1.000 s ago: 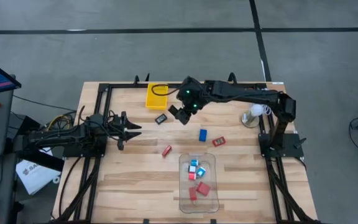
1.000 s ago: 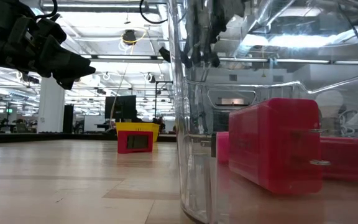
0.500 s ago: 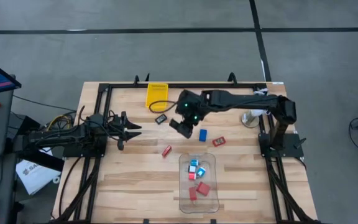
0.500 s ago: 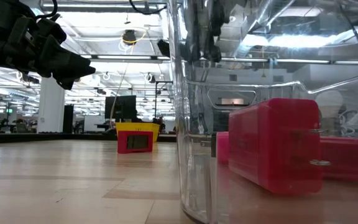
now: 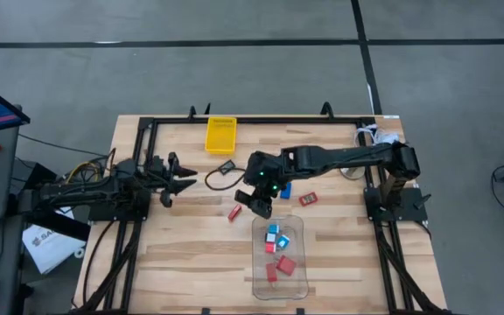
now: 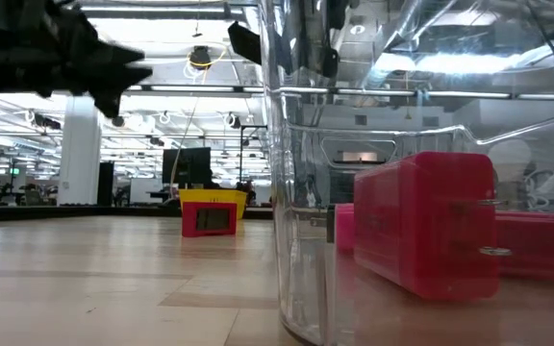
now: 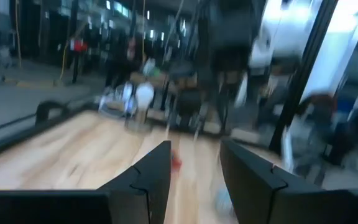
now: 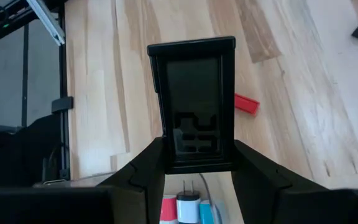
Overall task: Pick & Place Office items
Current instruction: Put the right black digital clock into the yellow bin
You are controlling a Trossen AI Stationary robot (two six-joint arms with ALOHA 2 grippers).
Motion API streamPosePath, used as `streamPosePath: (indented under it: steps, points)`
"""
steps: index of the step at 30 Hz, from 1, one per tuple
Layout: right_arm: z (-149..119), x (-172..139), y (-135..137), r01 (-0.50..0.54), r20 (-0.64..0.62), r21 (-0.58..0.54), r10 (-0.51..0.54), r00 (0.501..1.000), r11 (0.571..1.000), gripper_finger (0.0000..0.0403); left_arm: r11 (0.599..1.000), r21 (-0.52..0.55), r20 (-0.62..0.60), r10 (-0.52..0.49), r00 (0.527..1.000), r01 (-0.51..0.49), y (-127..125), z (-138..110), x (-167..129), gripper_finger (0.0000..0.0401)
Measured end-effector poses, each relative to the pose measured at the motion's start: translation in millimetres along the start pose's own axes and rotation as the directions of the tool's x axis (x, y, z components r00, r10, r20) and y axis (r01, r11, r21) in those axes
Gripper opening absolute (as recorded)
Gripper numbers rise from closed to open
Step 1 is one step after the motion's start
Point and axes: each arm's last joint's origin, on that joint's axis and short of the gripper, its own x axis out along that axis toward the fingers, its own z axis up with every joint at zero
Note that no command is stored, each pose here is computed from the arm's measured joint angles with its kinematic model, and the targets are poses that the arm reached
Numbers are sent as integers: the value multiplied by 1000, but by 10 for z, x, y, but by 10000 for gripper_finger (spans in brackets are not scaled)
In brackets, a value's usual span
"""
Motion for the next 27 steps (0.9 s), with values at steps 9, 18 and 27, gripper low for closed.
streamPosePath:
  steps: [9, 18, 27]
  points:
    - [-14, 9, 37, 9, 2, 2, -9, 1000, 1000, 139, 992, -97, 5, -87, 996, 87, -31, 12, 38, 136]
    - [79, 3, 67, -55, 84, -21, 56, 995, 998, 139, 993, -88, -131, -94, 987, 83, -147, -169, 240, 186]
    - [75, 6, 60, 10, 101, -53, -4, 995, 999, 139, 989, 34, -151, -136, 979, 142, -455, 62, 758, 308]
